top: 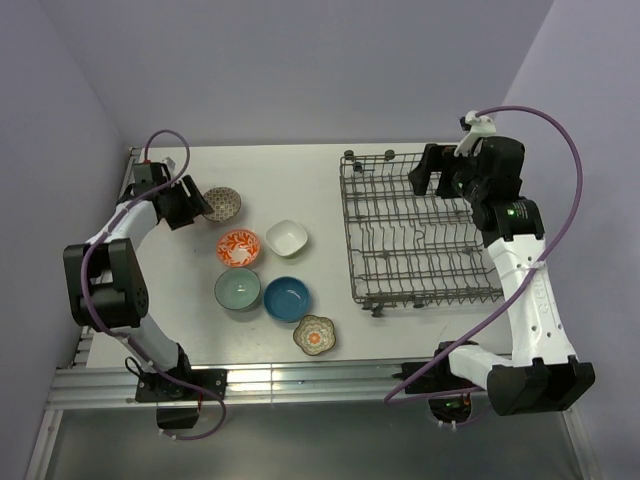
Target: Load the bowls into the dish rack
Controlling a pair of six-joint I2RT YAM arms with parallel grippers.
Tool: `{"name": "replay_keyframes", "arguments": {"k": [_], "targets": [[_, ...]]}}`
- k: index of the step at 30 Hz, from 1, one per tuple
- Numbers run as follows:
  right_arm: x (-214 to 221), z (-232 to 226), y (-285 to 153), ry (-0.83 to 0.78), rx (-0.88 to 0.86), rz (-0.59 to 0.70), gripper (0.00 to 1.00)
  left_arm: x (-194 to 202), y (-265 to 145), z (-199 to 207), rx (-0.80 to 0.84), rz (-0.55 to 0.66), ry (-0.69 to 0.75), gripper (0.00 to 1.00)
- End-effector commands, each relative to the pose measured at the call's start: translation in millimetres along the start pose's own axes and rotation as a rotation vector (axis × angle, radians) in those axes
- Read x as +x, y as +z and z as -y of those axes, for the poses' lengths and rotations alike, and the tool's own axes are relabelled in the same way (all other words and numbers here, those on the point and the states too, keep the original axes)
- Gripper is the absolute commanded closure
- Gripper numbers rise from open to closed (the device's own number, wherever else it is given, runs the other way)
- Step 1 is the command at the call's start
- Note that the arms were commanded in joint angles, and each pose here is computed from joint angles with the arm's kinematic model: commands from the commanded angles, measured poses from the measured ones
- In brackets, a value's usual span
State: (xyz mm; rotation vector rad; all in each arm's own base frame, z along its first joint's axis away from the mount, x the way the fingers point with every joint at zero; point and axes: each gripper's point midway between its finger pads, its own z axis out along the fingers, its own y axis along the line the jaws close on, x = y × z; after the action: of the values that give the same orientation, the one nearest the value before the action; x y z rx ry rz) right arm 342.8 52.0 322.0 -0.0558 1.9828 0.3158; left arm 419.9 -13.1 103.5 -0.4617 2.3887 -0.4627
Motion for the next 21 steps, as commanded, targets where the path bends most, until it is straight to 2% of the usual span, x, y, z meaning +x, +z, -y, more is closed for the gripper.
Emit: {"name": "replay_keyframes", "arguments": {"k": [1,13,16,21], "targets": [[-27.9,-8.7,-1.7,-0.005,-0.032,0.075,0.00,-18.4,12.6,8.2,0.038,0.042,-0.036,0.30],[-9.9,-14.5,24.2,0.037,-0.095,-0.033,0.00,-4.2,59.9,1.3,0.058,-0.052,-0.109,0.46],[-6.5,-13.7,28.6,0.042,-0.097,-0.046,0.00,0.0,68.7,2.4,0.070,-0.078,-0.126,0.54],[-5.0,-13.2,34.1,0.048,-0.100,-0.054,0.00,8.2,82.5,1.2,0.066,-0.119,-0.154,0.73]]}}
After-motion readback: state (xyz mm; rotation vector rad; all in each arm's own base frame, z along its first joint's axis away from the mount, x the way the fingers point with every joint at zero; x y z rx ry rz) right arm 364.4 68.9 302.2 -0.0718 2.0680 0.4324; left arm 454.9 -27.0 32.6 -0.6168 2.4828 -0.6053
